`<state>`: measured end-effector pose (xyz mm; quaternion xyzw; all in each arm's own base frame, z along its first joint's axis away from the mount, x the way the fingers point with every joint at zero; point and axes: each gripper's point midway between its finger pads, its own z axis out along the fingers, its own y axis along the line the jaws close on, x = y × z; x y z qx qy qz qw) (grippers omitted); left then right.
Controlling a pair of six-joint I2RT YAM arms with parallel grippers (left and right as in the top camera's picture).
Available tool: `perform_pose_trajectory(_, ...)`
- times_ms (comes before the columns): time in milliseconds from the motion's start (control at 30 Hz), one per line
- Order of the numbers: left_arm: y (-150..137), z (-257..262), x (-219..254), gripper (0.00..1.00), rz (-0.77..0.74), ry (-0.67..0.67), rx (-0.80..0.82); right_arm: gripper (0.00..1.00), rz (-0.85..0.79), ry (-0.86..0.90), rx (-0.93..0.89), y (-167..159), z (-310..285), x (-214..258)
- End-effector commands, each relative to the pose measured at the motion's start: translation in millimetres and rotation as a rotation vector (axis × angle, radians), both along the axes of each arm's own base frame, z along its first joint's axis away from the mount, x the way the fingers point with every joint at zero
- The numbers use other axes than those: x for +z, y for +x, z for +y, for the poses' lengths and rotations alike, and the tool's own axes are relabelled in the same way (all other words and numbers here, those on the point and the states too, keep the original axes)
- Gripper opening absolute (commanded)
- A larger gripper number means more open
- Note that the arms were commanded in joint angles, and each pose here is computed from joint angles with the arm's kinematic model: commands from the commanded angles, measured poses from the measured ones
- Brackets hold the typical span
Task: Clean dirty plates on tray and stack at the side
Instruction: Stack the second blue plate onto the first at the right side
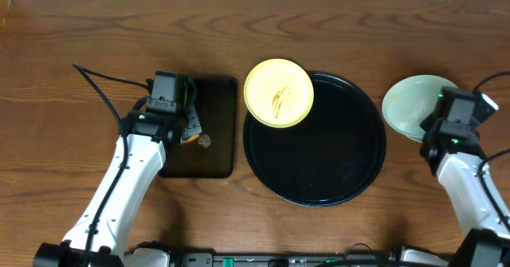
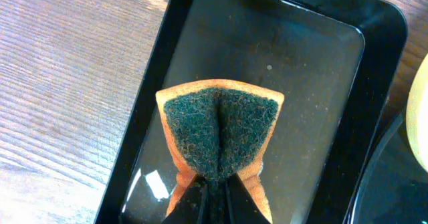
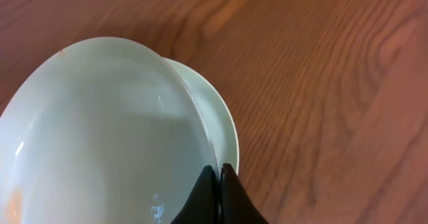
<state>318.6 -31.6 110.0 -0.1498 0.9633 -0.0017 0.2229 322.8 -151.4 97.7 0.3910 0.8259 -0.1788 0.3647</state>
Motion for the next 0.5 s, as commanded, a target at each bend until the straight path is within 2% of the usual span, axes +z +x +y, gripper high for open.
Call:
perform_pose_trajectory(0, -3.7, 2.4, -5.5, 0.08, 0.022, 0.014, -0.009, 0.16, -0.050, 0.098, -0.048, 3.1, -12.1, -7.4)
perform_pose_trajectory(33, -4.1, 2.5, -5.6, 0.08, 0.024, 0.015, -0.009, 0.27, -0.052, 0.112, -0.048, 2.7, -13.3, -8.8)
perform_pose_trajectory(100, -5.3, 2.7, -6.1, 0.07, 0.029, 0.016, -0.009, 0.40, -0.061, 0.146, -0.027, 5.3, -9.6, -10.8)
perform_pose_trajectory(133, -5.7, 2.7, -6.3, 0.07, 0.031, 0.016, -0.009, 0.43, -0.067, 0.168, -0.007, 7.8, -5.3, -12.0)
perform_pose_trajectory(200, -6.1, 2.8, -6.5, 0.07, 0.033, 0.016, -0.009, 0.45, -0.068, 0.219, 0.057, 13.5, 7.0, -15.1)
perform_pose_trajectory(333, -6.1, 2.8, -6.5, 0.08, 0.033, 0.016, -0.009, 0.50, -0.066, 0.367, 0.307, 28.4, 53.8, -19.9)
perform_pose_trajectory(467, -6.0, 2.9, -6.5, 0.08, 0.032, 0.017, -0.009, 0.52, -0.100, 0.536, 0.671, 38.3, 126.0, -10.6)
